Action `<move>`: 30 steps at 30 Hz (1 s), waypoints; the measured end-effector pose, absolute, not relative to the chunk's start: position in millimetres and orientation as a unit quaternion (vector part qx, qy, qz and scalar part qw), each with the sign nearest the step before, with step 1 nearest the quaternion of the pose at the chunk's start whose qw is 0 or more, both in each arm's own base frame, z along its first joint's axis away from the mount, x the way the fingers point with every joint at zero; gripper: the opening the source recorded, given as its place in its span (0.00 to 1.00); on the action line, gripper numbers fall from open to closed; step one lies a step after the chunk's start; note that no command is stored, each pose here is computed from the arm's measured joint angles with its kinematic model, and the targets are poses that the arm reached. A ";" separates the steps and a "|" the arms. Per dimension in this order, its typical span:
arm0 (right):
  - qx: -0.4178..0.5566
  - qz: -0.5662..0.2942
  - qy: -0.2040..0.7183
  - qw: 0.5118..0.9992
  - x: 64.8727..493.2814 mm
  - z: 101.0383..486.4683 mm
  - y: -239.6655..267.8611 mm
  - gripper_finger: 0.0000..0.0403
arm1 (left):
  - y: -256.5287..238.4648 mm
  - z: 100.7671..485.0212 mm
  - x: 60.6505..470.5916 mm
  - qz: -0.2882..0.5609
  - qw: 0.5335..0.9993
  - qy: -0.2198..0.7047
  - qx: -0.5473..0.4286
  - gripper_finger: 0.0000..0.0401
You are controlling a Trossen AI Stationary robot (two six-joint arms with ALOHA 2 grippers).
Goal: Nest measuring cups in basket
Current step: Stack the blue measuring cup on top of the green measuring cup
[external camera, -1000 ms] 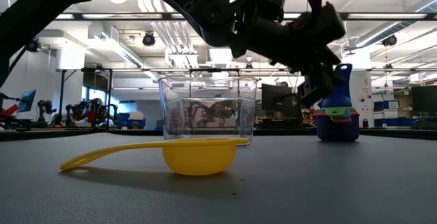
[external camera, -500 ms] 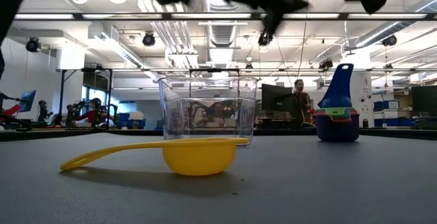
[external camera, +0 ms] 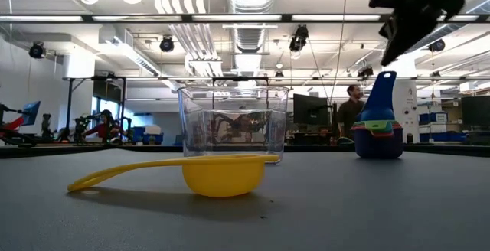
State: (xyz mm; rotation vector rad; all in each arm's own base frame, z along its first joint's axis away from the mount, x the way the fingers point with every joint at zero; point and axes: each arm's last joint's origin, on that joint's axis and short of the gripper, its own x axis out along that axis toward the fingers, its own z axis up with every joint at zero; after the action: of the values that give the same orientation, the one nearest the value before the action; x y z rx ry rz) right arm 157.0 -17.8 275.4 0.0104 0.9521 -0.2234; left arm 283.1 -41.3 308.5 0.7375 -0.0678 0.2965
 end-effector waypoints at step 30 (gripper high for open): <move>-0.039 -0.205 0.543 0.813 196.6 325.2 23.2 0.02 | -22.9 316.8 190.1 0.193 0.905 -0.100 0.366 0.40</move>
State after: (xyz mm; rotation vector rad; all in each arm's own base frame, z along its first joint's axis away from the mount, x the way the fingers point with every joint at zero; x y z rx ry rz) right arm 196.6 23.2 325.2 -0.0833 1.1590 -0.4374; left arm 190.1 -22.9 316.8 0.7551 -0.2065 0.3991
